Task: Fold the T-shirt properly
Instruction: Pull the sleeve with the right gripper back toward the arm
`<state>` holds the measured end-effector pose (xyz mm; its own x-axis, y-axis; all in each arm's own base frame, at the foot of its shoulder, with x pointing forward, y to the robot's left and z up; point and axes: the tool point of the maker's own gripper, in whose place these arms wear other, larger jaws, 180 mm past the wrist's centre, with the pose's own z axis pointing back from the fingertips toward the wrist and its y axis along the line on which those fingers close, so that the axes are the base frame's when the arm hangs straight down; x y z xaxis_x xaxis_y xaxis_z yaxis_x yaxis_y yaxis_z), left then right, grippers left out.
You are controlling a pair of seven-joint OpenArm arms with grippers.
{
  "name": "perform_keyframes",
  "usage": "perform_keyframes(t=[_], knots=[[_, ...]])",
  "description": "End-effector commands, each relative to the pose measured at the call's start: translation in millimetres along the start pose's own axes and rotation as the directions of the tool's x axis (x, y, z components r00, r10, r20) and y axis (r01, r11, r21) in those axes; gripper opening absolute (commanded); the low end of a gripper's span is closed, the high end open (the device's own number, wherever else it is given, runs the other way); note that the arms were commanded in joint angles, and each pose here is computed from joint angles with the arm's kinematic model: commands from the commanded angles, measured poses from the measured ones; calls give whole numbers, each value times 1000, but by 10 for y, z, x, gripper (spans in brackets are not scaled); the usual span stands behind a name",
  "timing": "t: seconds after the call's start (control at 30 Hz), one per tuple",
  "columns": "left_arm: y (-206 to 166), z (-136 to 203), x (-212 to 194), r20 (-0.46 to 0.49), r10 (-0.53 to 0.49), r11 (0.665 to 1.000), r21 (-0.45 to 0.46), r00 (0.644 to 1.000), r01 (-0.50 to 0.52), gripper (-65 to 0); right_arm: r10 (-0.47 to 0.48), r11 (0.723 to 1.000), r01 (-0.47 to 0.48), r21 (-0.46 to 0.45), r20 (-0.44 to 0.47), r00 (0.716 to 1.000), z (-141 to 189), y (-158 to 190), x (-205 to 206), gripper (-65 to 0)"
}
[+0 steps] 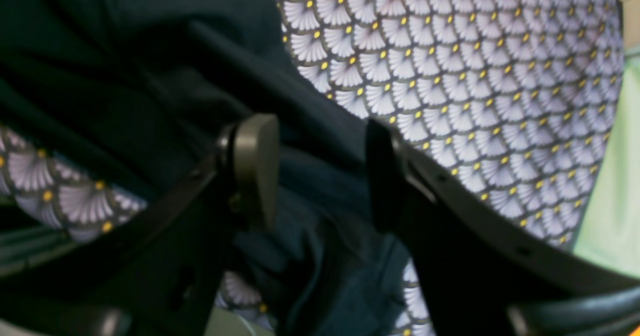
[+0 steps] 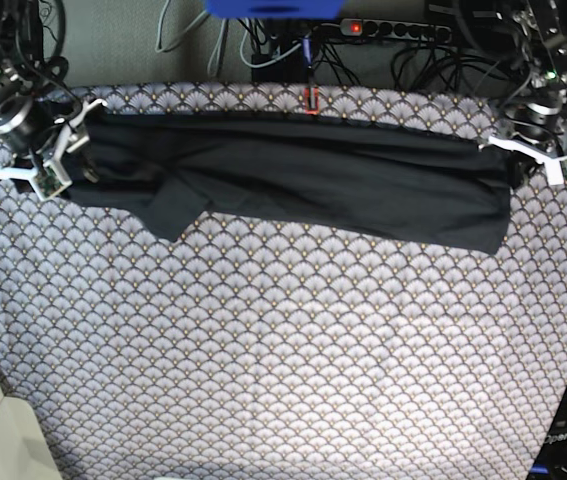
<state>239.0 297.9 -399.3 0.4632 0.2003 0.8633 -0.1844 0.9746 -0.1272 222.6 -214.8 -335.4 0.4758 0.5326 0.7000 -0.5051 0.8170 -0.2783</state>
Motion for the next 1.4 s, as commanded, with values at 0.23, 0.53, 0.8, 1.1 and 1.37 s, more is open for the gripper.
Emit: perform_keyframes(t=[0.23,0.53,0.8,1.1,1.37], knots=[[9,4,151,51,-7,1000,-5,999,7,-650,116,992,-115,-42,13,993,-6,-267,157,-352],[14,0,161,52,-8,1000,-3,999,8,-650,284,959,-284,24,-10,959,-208,80,116,-352],[22,2,163,53,-7,1000,0,999,7,-650,304,952,-302,44,-36,952,-351,121,-2,-352],[17,-5,168,56,-3,1000,2,998,3,-650,295,955,-292,58,-36,955,-486,91,-182,-355],[-12,-44,224,72,4,1000,-3,997,-4,-650,287,958,-285,41,-32,958,-562,-10,-148,-448]])
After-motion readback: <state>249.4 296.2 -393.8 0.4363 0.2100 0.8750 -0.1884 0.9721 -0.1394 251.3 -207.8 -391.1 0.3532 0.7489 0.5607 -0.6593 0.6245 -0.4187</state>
